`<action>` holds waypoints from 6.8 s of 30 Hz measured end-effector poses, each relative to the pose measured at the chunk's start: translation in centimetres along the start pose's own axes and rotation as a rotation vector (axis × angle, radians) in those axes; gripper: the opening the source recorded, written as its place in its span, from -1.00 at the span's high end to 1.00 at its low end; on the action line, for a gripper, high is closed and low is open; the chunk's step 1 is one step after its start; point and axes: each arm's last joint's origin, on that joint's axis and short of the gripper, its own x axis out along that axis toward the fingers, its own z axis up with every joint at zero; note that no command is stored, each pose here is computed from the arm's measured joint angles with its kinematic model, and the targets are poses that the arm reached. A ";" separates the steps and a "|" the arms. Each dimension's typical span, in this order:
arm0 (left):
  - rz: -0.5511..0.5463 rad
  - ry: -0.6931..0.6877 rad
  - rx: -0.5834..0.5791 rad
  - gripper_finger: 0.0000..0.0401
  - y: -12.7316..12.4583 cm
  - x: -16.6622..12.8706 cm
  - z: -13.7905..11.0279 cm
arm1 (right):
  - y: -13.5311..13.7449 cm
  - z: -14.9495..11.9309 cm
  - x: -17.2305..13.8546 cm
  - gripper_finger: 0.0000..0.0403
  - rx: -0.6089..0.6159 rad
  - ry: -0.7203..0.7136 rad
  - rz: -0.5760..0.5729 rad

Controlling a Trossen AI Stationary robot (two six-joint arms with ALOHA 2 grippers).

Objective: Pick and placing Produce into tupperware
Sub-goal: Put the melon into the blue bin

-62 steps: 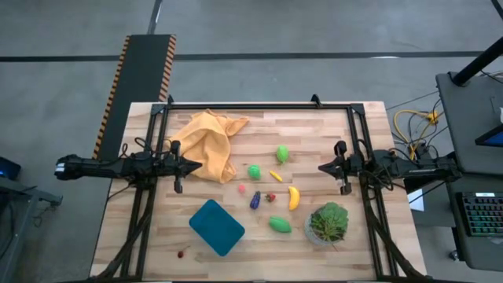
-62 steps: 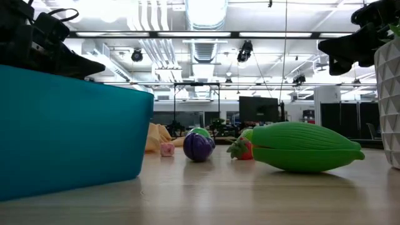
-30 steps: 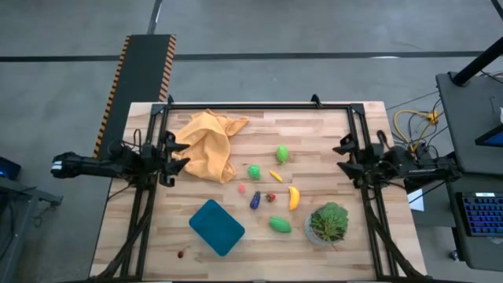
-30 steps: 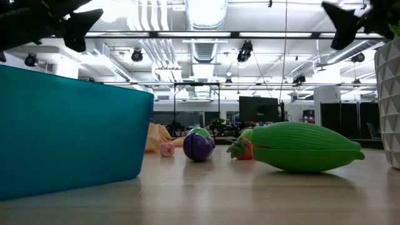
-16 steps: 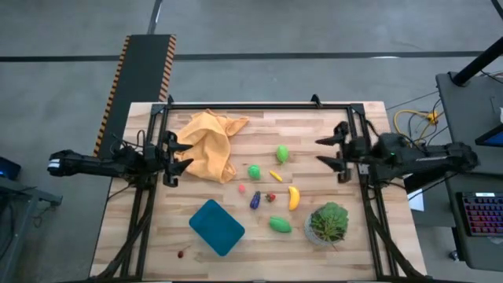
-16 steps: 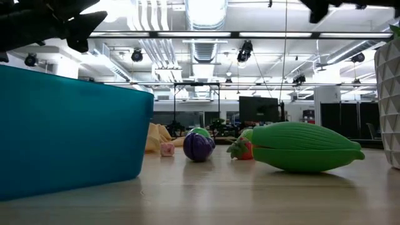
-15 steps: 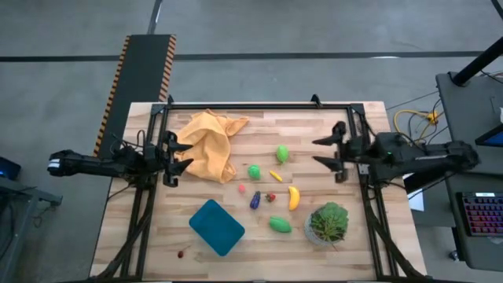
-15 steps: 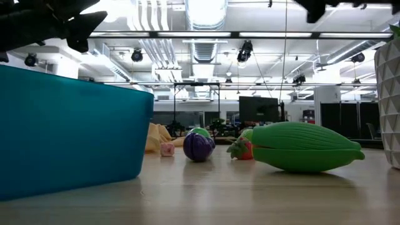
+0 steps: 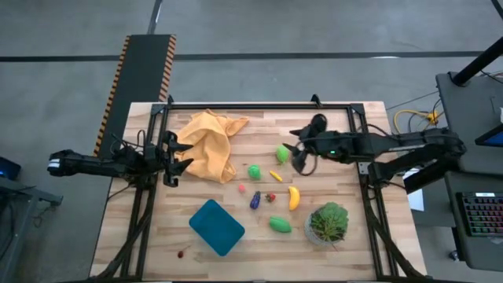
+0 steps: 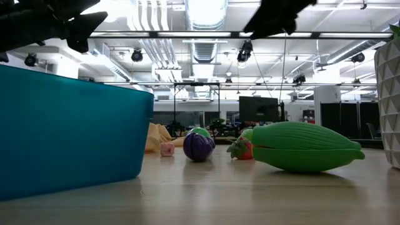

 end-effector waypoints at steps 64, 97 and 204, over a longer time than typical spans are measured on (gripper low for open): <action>-0.001 0.006 -0.111 -0.03 0.0 0.0 -0.2 | -2.3 -5.4 17.2 -0.62 0.353 0.942 -0.330; -0.001 0.006 -0.111 -0.03 0.0 0.0 -0.2 | -0.7 -9.1 20.0 -0.62 0.256 1.053 -0.312; -0.001 0.004 -0.105 -0.03 0.0 0.0 -0.2 | -1.1 -8.7 20.0 -0.06 -0.313 1.079 0.111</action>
